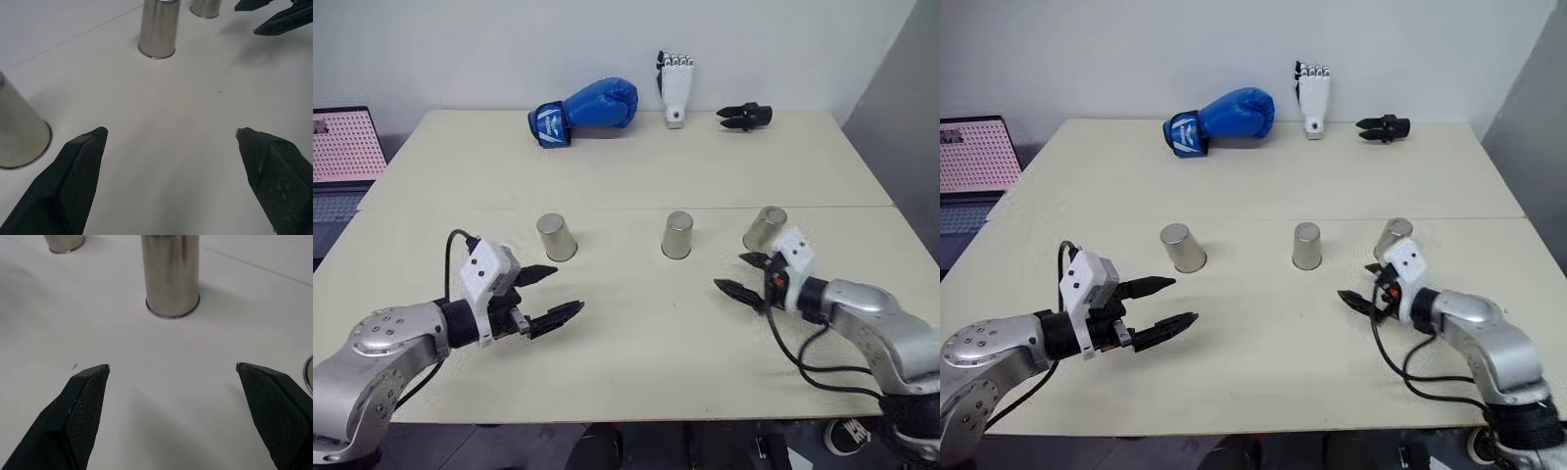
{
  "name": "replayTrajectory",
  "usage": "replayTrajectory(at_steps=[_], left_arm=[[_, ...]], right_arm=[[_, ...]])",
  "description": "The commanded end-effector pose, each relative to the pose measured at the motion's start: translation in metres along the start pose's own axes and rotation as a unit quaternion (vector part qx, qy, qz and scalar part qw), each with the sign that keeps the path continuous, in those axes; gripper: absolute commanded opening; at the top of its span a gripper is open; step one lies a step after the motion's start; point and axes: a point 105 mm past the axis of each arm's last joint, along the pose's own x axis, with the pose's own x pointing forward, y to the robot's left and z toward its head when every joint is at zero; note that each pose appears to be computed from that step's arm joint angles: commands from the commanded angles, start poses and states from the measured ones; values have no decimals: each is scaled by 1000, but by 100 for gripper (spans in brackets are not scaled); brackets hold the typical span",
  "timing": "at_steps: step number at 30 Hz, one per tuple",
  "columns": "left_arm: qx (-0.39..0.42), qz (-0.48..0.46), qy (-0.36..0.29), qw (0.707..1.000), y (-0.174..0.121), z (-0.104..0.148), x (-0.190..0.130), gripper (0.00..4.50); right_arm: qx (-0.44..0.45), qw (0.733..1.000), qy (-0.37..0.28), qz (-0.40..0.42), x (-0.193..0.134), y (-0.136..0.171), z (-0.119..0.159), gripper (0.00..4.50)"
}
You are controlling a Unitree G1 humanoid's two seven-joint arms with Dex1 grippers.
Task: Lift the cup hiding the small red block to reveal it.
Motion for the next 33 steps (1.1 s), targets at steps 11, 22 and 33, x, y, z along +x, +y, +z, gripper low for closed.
replayTrajectory(at_steps=[11, 22, 33], left_arm=[[-5, 27, -48, 998, -23, 6, 5, 450], [-9, 30, -51, 998, -20, 7, 7, 450], [-8, 23, -49, 998, -20, 7, 11, 450]], right_arm=[[-28, 998, -42, -43, 75, -13, 18, 441], [-20, 995, -94, 25, 103, 6, 43, 441], [-27, 992, -125, -5, 110, 0, 49, 358]])
